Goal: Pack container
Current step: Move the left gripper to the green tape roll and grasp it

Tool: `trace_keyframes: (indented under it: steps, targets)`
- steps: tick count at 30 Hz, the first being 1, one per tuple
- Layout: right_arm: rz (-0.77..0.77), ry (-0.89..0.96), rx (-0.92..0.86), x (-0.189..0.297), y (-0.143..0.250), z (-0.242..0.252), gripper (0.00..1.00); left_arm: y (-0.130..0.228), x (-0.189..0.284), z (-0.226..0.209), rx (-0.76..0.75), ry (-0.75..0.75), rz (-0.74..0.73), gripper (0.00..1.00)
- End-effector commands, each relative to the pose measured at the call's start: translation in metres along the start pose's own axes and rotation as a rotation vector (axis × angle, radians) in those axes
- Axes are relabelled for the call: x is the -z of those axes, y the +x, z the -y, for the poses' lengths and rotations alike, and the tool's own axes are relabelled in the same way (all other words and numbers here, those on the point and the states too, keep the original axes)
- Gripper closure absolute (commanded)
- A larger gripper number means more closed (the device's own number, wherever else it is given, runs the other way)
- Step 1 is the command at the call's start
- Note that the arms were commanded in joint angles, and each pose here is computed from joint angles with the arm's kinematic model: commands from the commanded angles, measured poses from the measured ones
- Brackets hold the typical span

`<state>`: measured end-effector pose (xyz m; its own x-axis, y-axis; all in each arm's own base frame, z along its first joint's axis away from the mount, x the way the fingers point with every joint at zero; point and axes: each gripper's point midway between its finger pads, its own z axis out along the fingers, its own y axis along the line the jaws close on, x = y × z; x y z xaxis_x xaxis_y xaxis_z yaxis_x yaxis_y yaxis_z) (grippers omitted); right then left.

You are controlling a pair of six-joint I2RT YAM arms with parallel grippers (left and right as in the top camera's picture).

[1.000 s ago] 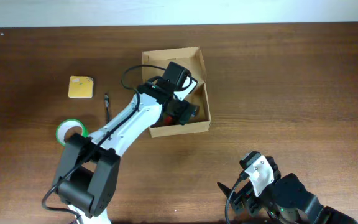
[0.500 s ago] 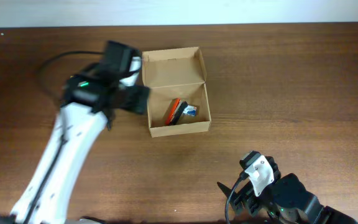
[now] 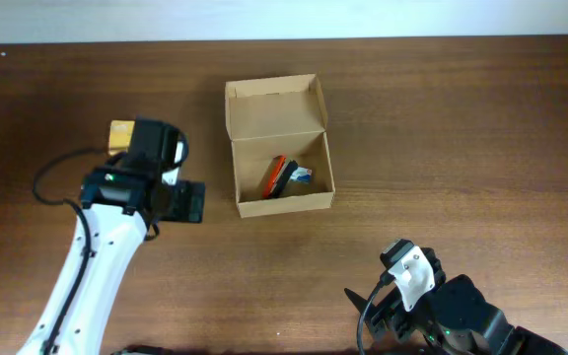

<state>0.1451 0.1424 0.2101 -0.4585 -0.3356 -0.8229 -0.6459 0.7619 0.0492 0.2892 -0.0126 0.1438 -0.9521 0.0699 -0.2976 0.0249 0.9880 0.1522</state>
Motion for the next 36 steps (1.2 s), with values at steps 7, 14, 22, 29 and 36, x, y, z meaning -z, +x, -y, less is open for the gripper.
trace_keyframes:
  steps: [7, 14, 22, 29, 36]
  targets:
    - [0.002, 0.014, -0.009, -0.001, 0.0, 0.002, 0.01, 0.033, -0.044, -0.026, 0.198, -0.037, -0.067, 0.0]
    - [0.002, 0.014, -0.009, -0.001, 0.0, 0.002, 0.01, 0.041, -0.053, -0.044, 0.265, -0.057, -0.081, 0.0]
    - [0.002, 0.013, -0.009, -0.001, 0.0, 0.002, 0.01, 0.024, -0.064, -0.055, 0.244, -0.04, -0.028, 0.0]
    - [0.002, 0.014, -0.009, -0.001, 0.0, 0.003, 0.01, 0.023, -0.095, -0.045, 0.195, 0.001, -0.087, 0.0]
    - [0.002, 0.014, -0.009, -0.001, 0.0, 0.003, 0.01, 0.032, -0.129, -0.04, 0.177, 0.007, -0.173, 0.0]
